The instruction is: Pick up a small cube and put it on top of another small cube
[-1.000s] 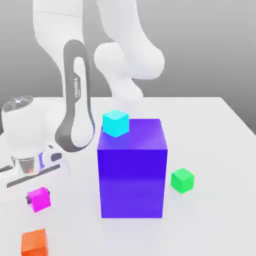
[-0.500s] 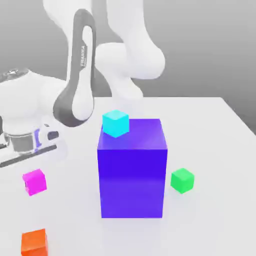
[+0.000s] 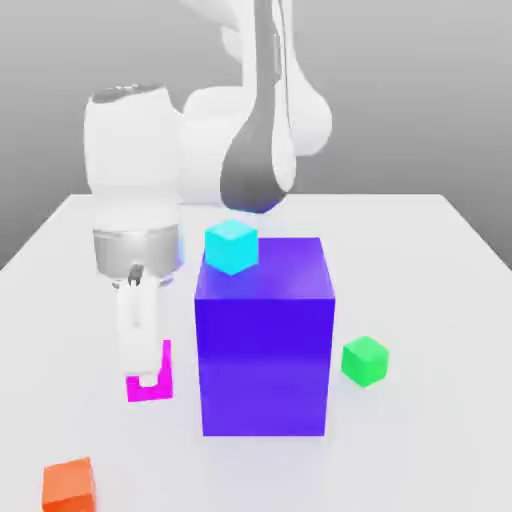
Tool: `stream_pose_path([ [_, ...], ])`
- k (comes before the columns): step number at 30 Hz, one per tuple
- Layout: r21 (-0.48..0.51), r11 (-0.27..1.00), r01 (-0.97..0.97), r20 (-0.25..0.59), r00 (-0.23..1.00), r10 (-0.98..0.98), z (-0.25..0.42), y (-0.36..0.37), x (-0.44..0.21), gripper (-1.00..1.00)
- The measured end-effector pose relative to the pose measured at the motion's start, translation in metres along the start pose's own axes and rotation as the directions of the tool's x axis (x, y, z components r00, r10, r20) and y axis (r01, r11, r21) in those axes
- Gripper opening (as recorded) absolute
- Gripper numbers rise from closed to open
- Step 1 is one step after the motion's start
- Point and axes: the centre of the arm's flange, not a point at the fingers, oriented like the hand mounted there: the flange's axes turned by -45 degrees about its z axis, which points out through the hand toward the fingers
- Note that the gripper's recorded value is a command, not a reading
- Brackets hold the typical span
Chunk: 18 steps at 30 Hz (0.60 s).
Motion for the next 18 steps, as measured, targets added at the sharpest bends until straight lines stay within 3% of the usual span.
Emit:
stream_pose_path([
  [8,0.045,0.857,0.514,-0.06,0.857,-0.511,-0.033,-0.042,-0.064,-1.0],
  [18,0.013,0.346,0.938,-0.055,0.346,-0.937,-0.041,-0.045,-0.17,-1.0],
])
